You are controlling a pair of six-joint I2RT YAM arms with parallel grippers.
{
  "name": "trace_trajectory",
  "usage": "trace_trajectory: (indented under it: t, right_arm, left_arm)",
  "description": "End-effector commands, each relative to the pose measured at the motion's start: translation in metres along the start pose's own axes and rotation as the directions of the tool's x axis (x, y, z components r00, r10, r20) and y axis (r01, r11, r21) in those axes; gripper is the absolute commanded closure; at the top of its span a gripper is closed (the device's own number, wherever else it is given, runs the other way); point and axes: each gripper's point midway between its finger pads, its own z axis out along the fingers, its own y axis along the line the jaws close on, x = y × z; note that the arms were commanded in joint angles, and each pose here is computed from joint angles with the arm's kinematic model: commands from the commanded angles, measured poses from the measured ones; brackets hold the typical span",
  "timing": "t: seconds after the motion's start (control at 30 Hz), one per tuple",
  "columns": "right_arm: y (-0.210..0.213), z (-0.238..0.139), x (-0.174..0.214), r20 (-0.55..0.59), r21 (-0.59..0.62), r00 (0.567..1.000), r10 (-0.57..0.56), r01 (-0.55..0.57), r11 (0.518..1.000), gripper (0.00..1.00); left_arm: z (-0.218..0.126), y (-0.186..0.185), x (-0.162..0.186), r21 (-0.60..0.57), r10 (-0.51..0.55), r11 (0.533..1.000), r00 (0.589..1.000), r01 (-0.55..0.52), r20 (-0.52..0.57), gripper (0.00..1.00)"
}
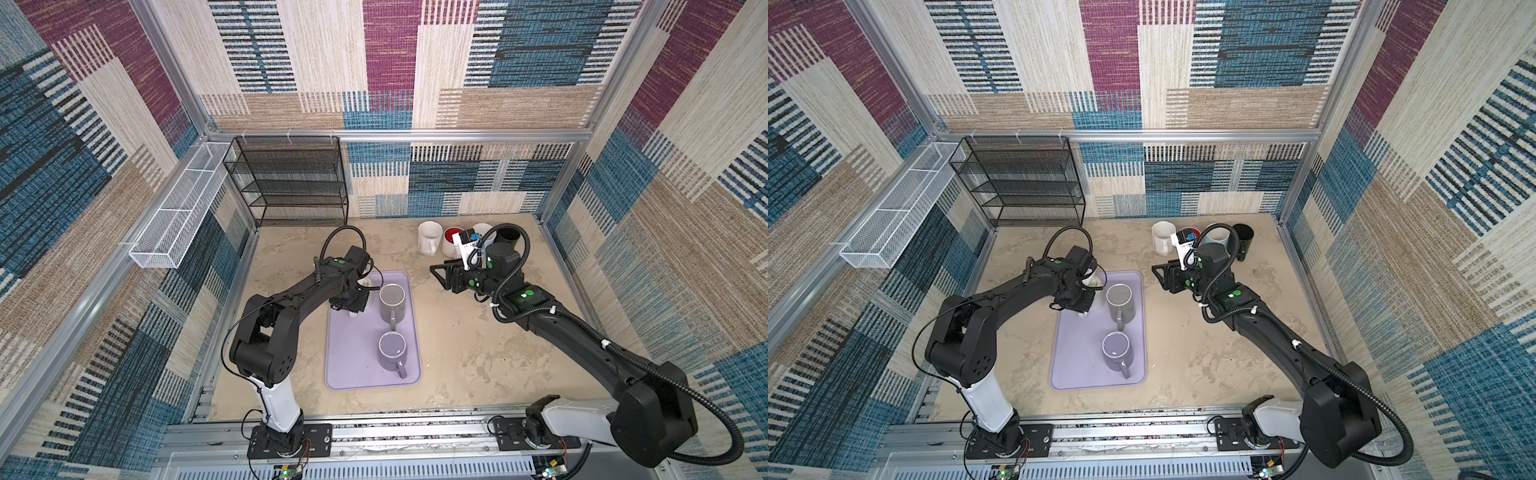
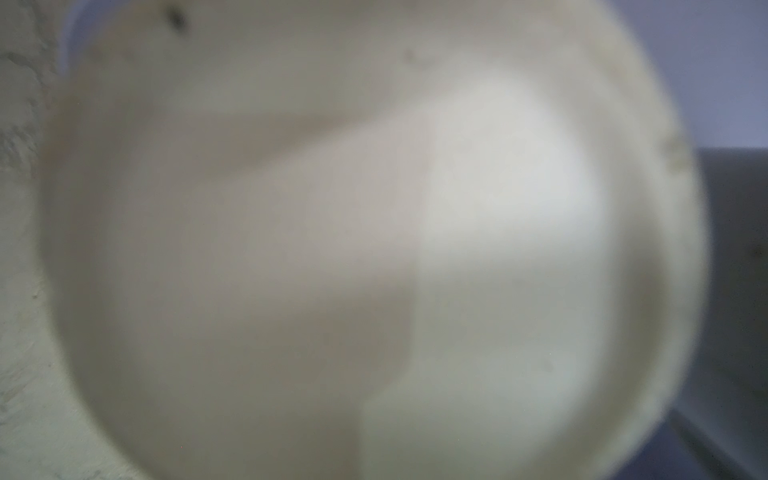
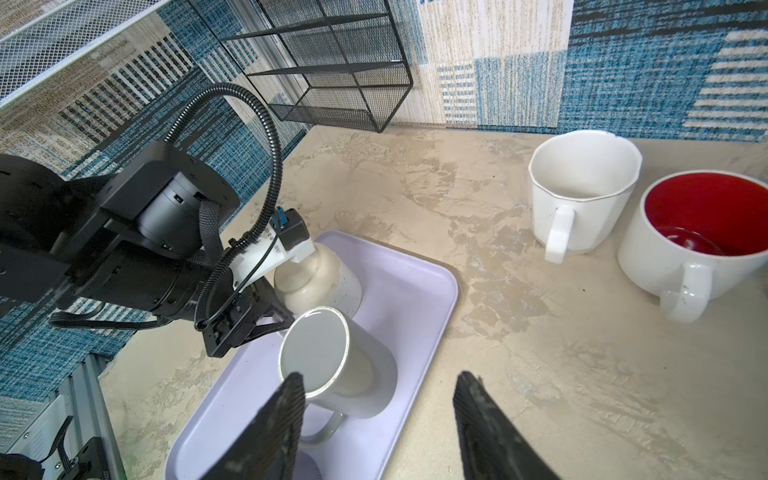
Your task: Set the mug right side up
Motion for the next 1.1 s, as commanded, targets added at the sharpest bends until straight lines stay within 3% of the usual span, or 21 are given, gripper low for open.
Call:
trace_trajectory:
  t: [0.0,0.23,0.5,0.77,1.07]
  right_arm:
    - [0.001,-0.001,-0.004,0.02,-0.002,1.0,-0.008,0.008,1.0,0.4]
    - [0.001,-0.002,-0.004,0.022,-0.002,1.0,-0.008,0.008,1.0,0.4]
    - [0.001,-0.003,-0.005,0.023,-0.001,1.0,-0.008,0.008,1.0,0.4]
    - [0.004,0.0,0.002,0.015,-0.033,1.0,0.011,-0.01,0.999,0.4]
    - [0.01,0.005,0.007,0.005,-0.077,1.0,0.029,-0.028,0.997,0.41]
  left_arm:
    - [0.003,0.001,0.002,-0.003,-0.006,1.0,1.0,0.006,-0.017,0.75]
    - [0.012,0.001,0.003,-0.01,-0.02,1.0,1.0,0.02,-0.025,0.79]
    - [0.011,0.007,0.0,-0.044,-0.026,0.999,1.0,0.026,-0.002,1.0]
    - [0.008,0.011,-0.003,-0.058,-0.029,0.998,0.998,0.032,0.053,1.0]
    - [-0.021,0.009,-0.013,0.059,-0.083,0.996,0.974,0.072,0.211,1.0]
